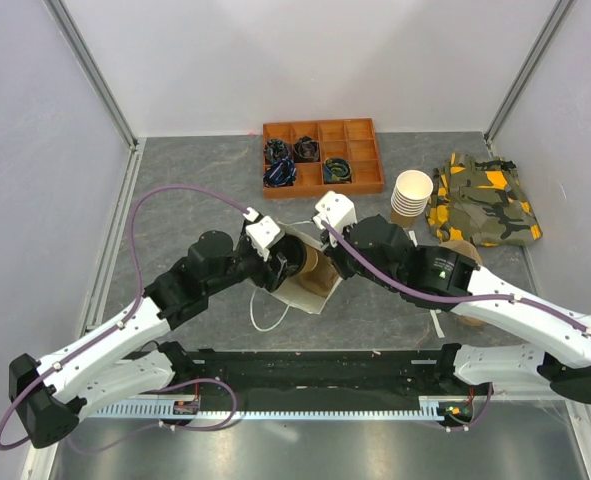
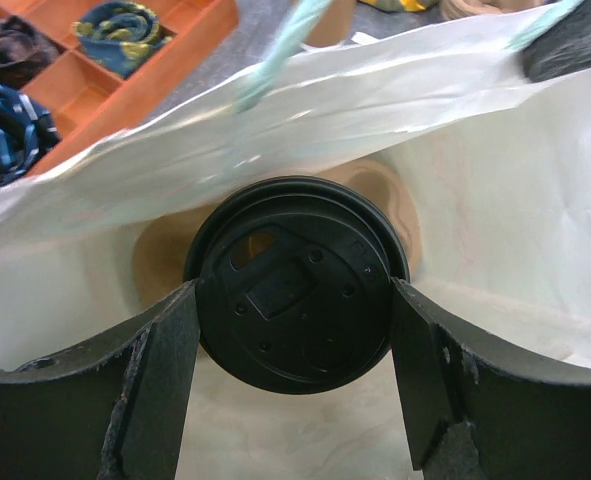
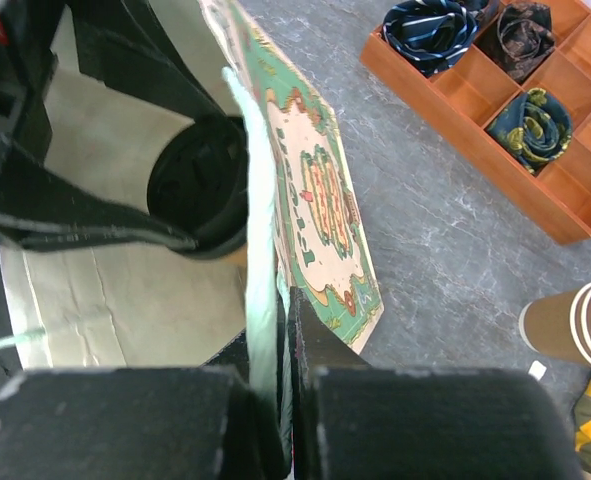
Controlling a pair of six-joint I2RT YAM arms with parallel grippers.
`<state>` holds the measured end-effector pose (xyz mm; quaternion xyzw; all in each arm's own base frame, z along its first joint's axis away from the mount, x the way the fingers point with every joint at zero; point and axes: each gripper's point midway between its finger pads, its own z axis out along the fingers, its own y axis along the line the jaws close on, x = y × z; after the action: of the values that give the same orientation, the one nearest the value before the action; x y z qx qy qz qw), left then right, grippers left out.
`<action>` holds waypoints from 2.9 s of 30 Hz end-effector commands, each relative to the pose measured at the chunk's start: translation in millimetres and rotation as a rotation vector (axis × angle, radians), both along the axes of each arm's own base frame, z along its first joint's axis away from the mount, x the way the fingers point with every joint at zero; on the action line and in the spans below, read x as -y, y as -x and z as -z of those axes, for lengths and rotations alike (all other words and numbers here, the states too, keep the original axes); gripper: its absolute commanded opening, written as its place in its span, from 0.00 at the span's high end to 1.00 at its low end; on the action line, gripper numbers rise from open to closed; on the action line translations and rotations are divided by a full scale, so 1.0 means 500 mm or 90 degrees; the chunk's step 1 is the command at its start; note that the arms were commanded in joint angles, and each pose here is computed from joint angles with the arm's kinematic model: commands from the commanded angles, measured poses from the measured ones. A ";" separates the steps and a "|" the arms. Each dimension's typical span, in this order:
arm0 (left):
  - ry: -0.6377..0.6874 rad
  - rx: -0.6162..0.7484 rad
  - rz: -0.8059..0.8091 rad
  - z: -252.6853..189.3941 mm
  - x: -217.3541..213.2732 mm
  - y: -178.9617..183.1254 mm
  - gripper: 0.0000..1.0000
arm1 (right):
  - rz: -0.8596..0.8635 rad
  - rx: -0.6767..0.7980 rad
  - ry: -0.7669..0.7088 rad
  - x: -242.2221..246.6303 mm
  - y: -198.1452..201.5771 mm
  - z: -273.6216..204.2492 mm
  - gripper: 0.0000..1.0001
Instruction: Pack the takeout coffee
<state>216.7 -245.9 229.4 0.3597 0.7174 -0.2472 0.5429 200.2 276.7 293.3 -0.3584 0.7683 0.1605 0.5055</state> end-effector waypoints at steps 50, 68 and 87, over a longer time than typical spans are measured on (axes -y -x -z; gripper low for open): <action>-0.158 -0.018 0.015 0.113 0.143 -0.089 0.60 | 0.102 -0.229 -0.097 0.057 -0.051 0.039 1.00; -0.185 -0.053 0.043 0.057 0.127 -0.057 0.63 | -0.050 -0.376 -0.150 0.018 0.023 -0.014 1.00; -0.207 -0.053 0.036 0.104 0.163 -0.088 0.64 | 0.006 -0.473 -0.149 0.056 -0.014 0.044 1.00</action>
<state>241.2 -313.9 175.2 0.4503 0.7734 -0.1742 0.4108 206.2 252.5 280.6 -0.2272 0.8686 0.3591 0.2547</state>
